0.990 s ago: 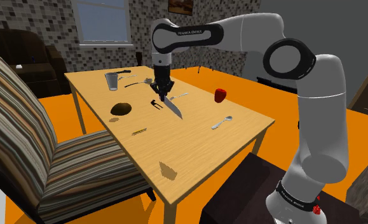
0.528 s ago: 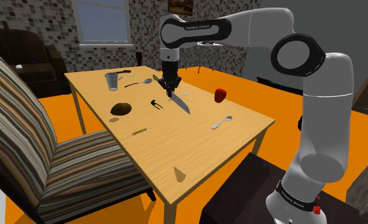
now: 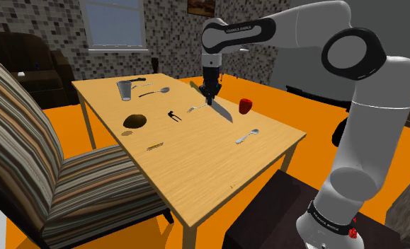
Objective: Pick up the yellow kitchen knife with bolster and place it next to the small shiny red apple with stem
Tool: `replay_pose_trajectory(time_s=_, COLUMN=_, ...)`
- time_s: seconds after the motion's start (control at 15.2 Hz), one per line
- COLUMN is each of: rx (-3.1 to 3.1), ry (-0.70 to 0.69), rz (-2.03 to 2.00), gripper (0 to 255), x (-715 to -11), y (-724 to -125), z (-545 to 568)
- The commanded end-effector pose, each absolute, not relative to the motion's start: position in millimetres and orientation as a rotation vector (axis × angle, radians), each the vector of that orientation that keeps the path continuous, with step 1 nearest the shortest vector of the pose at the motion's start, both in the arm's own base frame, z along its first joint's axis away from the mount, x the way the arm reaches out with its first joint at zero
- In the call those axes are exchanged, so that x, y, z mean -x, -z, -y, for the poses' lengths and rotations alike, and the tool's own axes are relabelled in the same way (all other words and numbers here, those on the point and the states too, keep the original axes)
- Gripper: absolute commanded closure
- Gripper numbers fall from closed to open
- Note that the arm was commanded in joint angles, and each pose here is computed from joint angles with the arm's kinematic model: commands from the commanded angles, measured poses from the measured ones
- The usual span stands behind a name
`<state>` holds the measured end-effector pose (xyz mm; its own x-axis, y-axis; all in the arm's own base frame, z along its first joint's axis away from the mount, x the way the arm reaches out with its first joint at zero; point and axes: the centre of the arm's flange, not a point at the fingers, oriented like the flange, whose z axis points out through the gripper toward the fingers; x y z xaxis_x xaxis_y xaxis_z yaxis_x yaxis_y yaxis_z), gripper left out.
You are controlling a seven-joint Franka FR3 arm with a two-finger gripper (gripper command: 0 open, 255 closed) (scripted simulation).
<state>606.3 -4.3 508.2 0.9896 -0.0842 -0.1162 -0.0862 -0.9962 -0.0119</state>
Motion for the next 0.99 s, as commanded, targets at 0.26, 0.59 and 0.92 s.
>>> replay_pose_trajectory(time_s=0.26, rx=3.116, ry=-0.181, rz=-0.131, gripper=255, x=-578, y=-507, z=78)
replay_pose_trajectory(time_s=0.59, rx=3.116, ry=-0.181, rz=-0.131, gripper=255, x=-555, y=-507, z=140)
replay_pose_trajectory(time_s=0.92, rx=3.116, ry=-0.181, rz=-0.131, gripper=255, x=-532, y=-507, z=202)
